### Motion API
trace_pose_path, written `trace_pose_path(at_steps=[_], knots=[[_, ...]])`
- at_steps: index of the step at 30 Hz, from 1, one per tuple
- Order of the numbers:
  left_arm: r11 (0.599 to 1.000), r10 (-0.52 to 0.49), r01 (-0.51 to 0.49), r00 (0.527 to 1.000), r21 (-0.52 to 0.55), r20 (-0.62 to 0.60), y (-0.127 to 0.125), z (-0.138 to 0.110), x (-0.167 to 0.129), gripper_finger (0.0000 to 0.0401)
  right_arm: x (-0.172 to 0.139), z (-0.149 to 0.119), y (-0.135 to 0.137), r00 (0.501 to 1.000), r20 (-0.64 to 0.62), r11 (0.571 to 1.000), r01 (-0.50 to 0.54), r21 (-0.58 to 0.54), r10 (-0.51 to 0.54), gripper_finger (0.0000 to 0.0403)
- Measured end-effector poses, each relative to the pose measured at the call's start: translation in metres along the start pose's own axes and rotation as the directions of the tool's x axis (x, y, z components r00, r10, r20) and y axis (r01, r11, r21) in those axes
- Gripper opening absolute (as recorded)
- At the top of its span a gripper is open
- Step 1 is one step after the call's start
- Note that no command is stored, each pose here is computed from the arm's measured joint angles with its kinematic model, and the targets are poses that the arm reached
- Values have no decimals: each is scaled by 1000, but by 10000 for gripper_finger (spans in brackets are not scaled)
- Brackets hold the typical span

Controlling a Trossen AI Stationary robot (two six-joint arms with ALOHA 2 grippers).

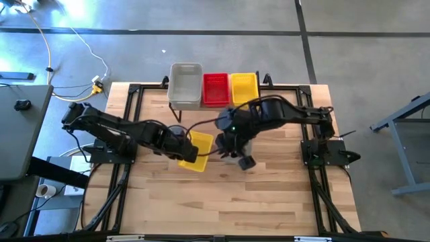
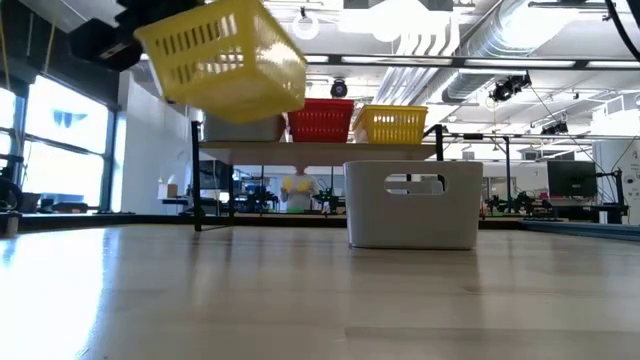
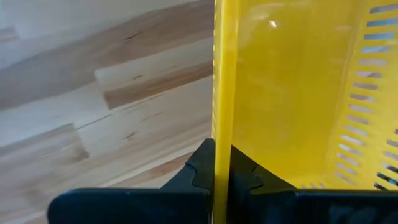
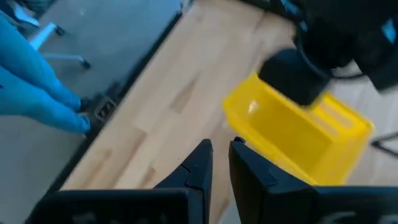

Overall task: Stack baskets on shelf by color
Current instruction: Stack the yellow bin on top of the yellow bins on the shelf

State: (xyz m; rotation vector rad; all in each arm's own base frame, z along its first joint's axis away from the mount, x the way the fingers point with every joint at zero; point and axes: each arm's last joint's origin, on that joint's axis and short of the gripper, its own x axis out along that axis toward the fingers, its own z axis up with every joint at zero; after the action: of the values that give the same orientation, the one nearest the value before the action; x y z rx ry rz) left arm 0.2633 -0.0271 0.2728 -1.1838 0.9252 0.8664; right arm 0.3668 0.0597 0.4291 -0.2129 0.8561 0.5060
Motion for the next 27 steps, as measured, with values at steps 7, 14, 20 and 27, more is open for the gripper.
trace_pose_path(at_steps=[7, 14, 20, 27], knots=[[997, -58, 57, 998, 58, 16, -11, 9, -14, 0, 6, 18, 24, 994, 103, 999, 40, -32, -36, 40], [992, -80, 76, 996, 101, 36, -15, 20, -21, 0, 8, 30, 34, 979, 189, 997, 75, 20, -77, 80], [996, -23, 18, 998, 91, 56, -9, 31, -18, 0, 29, 33, 28, 977, 157, 989, 141, 49, -147, 116], [997, -3, -4, 997, 81, 81, -7, 38, -17, 0, 62, 29, 25, 988, 64, 989, 144, -28, -142, 119]])
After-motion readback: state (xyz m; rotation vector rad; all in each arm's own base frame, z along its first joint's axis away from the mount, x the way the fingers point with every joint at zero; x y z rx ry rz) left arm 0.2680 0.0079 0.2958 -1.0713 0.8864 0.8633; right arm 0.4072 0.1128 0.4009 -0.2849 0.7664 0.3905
